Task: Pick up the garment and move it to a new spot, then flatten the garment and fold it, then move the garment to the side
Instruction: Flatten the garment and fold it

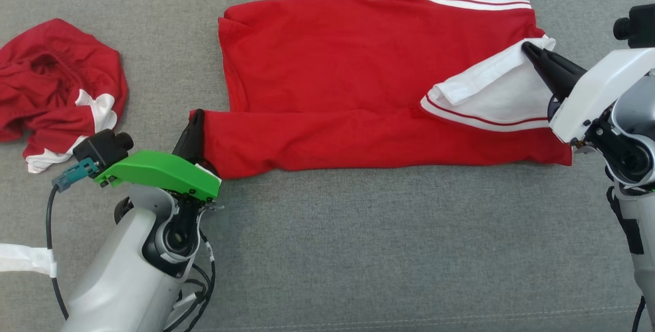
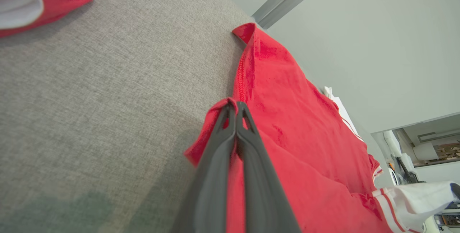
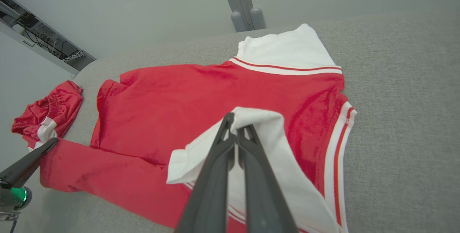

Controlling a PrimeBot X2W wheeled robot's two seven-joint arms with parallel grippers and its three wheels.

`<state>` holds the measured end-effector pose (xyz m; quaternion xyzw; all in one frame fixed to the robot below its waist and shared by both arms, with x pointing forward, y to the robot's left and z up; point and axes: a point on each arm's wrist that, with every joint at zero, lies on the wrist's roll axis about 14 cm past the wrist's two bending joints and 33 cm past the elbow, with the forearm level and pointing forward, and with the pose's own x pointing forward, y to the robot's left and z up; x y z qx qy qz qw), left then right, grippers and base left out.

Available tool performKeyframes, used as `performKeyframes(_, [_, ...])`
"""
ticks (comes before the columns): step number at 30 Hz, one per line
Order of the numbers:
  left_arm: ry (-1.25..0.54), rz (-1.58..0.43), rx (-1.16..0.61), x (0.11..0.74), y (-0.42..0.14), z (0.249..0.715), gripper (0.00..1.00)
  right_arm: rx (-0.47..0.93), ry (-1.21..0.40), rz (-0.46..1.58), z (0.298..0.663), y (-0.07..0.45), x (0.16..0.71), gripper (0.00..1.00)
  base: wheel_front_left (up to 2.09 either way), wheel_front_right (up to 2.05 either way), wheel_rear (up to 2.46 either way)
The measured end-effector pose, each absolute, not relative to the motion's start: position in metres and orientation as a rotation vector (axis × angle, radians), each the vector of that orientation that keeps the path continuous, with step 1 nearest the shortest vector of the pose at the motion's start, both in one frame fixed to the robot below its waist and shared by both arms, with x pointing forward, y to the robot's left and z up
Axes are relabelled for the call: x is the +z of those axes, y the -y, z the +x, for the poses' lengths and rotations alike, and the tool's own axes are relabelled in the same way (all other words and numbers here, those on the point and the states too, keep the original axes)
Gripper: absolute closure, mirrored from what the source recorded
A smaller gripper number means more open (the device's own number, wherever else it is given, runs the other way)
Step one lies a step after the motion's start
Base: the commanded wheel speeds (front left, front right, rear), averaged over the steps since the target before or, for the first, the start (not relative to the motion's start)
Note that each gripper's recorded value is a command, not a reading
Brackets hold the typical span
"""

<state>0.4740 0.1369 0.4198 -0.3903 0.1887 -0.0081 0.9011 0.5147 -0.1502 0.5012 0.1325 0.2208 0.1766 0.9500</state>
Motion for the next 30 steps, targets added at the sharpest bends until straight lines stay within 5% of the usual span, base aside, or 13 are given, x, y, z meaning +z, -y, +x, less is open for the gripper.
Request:
performKeyframes(13, [-0.382, -0.787, 0.018, 0.401, -0.141, 0.487, 1.0, 0.392, -0.376, 0.254, 0.551, 0.142, 0.491, 1.0, 0.0, 0.0, 0.0])
performKeyframes(14, [-0.372, -0.783, 0.015, 0.402, -0.142, 0.489, 0.51, 0.393, -0.383, 0.253, 0.551, 0.141, 0.487, 0.79, 0.0, 0.0, 0.0])
performKeyframes(15, [-0.368, -0.782, 0.016, 0.402, -0.142, 0.49, 0.0, 0.393, -0.381, 0.263, 0.552, 0.14, 0.485, 0.0, 0.0, 0.0, 0.0])
performKeyframes(24, [-0.298, -0.684, -0.005, 0.417, -0.148, 0.492, 0.0, 0.36, -0.282, 0.3, 0.563, 0.144, 0.505, 0.0, 0.0, 0.0, 0.0])
performKeyframes(30, [-0.28, -0.477, -0.035, 0.422, -0.15, 0.473, 0.0, 0.279, -0.427, 0.255, 0.535, 0.173, 0.478, 0.0, 0.0, 0.0, 0.0])
